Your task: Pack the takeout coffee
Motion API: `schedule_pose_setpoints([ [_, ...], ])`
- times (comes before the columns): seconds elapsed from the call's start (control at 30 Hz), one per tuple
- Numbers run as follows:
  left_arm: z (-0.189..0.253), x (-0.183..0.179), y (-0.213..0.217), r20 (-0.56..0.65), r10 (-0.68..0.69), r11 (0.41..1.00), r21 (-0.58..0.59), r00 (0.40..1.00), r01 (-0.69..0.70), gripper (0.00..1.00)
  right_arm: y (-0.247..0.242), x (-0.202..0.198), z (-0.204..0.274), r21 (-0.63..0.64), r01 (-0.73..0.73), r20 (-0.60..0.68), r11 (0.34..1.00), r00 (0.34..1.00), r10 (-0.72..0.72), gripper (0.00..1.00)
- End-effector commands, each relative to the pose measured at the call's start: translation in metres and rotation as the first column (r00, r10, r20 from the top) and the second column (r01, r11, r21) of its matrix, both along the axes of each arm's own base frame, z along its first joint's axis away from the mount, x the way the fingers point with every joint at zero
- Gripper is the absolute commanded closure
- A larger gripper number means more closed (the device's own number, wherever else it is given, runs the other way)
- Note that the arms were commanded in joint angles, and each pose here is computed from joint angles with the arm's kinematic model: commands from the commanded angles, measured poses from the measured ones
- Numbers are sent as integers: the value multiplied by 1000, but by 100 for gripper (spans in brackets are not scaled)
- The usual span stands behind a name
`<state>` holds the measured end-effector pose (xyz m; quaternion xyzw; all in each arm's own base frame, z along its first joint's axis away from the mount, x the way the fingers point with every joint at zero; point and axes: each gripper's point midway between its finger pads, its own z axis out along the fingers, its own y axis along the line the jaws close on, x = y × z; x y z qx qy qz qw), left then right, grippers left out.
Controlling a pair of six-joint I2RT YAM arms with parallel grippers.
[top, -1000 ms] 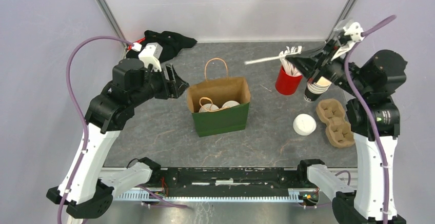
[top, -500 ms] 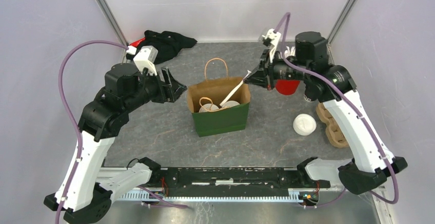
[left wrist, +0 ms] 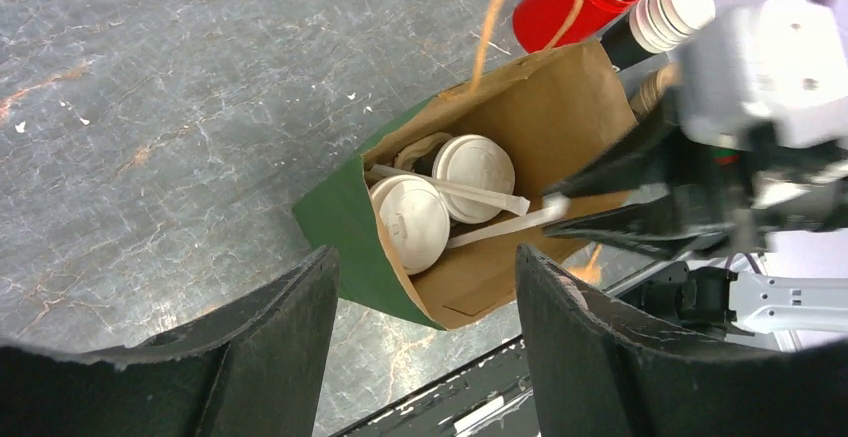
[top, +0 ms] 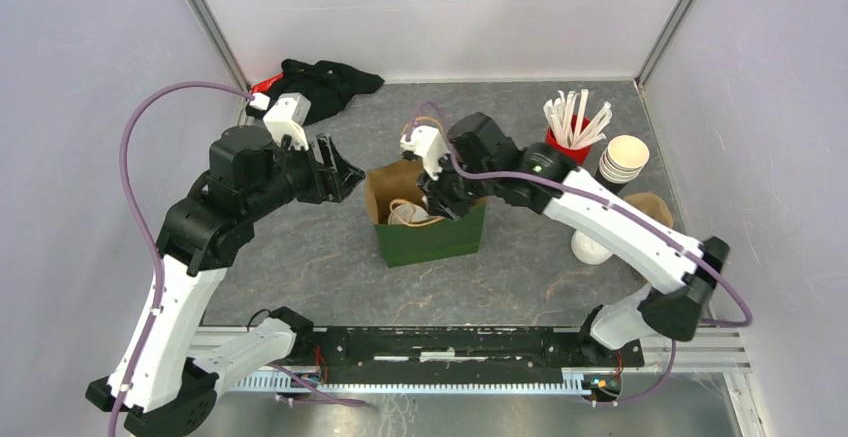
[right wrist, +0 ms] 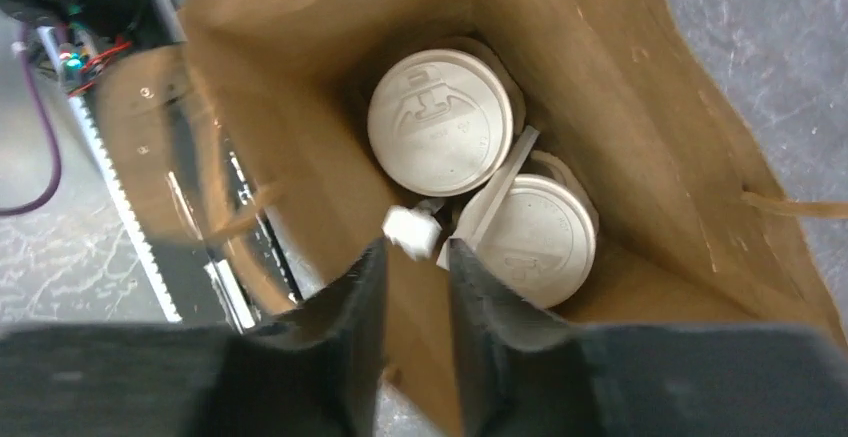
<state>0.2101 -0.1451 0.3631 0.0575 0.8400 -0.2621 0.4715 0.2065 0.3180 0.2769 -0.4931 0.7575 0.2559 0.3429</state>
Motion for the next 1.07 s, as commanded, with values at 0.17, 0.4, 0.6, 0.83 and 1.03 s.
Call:
schedule_pose_setpoints([
  [0.17, 42, 11, 1, 127, 41, 997, -70, 991, -32, 28, -47, 32, 129, 214, 351, 173, 911, 905, -390, 23],
  [0.4, 119, 7, 11, 304, 89, 988, -144, 949, -46, 20, -143, 13, 194, 429, 541, 205, 723, 722, -661, 2],
  [0.6, 175, -7, 26, 471, 123, 982, -186, 874, -38, 0, -219, -8, 231, 582, 599, 197, 550, 552, -810, 2],
  [0.83, 206, -18, 43, 535, 216, 959, -274, 817, -75, 0, -239, -11, 252, 601, 617, 210, 507, 491, -846, 2],
  [1.03, 207, -22, 48, 523, 239, 951, -297, 818, -88, 0, -223, -12, 256, 610, 572, 215, 549, 547, -809, 2],
])
